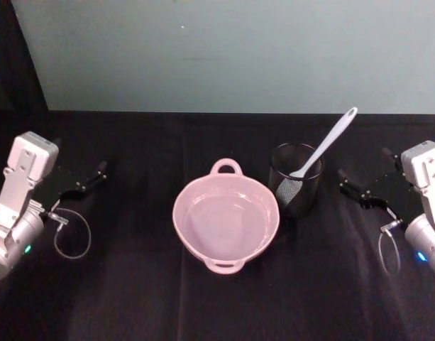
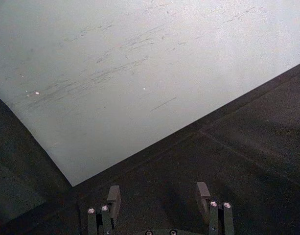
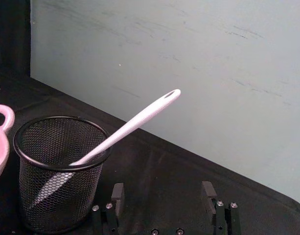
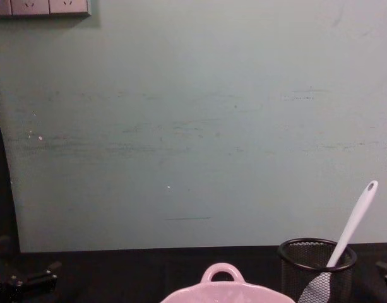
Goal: Use the one hand to pick up the spoon and stir the clear water in the bowl.
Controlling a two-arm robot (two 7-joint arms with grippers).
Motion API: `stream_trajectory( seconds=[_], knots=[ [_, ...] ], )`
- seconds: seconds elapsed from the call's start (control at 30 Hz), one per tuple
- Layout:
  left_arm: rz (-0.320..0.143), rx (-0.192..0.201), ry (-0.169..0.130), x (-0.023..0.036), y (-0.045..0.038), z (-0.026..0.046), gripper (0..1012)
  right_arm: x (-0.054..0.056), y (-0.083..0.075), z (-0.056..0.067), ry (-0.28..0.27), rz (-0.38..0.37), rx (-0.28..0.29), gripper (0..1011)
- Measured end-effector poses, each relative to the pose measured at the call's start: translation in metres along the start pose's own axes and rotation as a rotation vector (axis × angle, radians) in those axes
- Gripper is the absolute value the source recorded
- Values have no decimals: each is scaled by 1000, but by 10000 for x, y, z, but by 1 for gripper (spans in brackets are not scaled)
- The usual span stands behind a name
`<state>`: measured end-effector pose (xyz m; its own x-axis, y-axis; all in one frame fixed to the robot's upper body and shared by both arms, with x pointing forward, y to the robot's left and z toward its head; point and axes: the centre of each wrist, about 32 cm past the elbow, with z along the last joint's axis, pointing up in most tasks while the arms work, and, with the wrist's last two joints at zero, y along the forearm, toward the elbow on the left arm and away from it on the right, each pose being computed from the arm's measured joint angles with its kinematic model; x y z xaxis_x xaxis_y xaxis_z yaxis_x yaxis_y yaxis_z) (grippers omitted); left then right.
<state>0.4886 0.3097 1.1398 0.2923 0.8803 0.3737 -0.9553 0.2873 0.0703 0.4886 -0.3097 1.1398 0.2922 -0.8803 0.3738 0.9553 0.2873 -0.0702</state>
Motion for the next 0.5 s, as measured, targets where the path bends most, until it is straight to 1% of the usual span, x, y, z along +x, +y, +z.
stream_trajectory(
  seconds=[0.5],
  knots=[
    [0,0,0,0,0,0,1011,0,0,0,0,0,0,1002]
  ],
)
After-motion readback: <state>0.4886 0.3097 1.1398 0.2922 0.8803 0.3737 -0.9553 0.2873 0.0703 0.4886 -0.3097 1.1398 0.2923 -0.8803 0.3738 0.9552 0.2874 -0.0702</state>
